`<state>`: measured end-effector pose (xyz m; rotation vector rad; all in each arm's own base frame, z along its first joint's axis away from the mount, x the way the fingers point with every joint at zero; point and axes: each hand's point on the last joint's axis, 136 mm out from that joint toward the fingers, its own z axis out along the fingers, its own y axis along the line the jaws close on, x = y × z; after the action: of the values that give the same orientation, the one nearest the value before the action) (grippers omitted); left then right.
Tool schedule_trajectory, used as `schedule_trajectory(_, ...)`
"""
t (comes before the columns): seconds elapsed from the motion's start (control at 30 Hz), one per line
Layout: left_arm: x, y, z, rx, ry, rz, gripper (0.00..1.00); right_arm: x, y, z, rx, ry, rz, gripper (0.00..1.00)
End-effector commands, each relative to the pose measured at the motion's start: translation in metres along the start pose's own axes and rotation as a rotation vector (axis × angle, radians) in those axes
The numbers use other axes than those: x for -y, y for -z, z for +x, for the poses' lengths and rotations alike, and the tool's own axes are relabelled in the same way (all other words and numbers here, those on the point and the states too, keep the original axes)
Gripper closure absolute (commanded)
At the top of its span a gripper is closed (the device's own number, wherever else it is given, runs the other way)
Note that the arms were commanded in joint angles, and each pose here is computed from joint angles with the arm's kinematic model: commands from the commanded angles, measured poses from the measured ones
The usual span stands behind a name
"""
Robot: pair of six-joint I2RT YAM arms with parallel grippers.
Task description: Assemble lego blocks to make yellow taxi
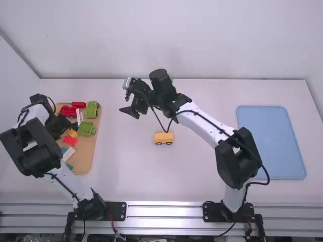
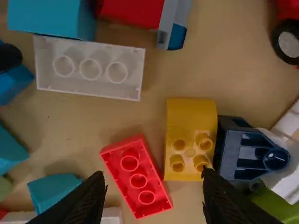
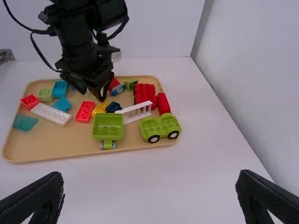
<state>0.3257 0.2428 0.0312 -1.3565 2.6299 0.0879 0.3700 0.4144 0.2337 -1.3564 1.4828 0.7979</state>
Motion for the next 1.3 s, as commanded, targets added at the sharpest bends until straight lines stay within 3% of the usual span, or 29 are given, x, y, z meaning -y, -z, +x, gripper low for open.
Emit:
schedule_trajectory(0.0, -0.001, -0.007, 0.005, -0.013, 0.004, -0.015, 0.45, 0.005, 0.0, -0.008, 0.016, 0.006, 0.007, 0.01)
schedule_trajectory(0.2, 0.024, -0.014, 0.012, -0.01, -0.074, 0.075, 0.45, 0.005, 0.0, -0.007, 0.012, 0.004, 0.005, 0.02)
schedule_trajectory(0.43, 0.016, -0.018, 0.017, 0.009, -0.041, -0.039, 0.46, 0.004, 0.0, -0.005, 0.005, 0.02, 0.003, 0.01)
schedule_trajectory(0.9, -0.002, -0.004, -0.034, 0.151, 0.152, -0.006, 0.48, 0.013, 0.005, -0.003, 0.004, 0.016, 0.021, 0.01)
schedule_trajectory(1.27, -0.004, -0.011, -0.011, 0.07, 0.167, -0.015, 0.47, 0.015, 0.005, -0.002, 0.0, 0.017, 0.028, 0.01)
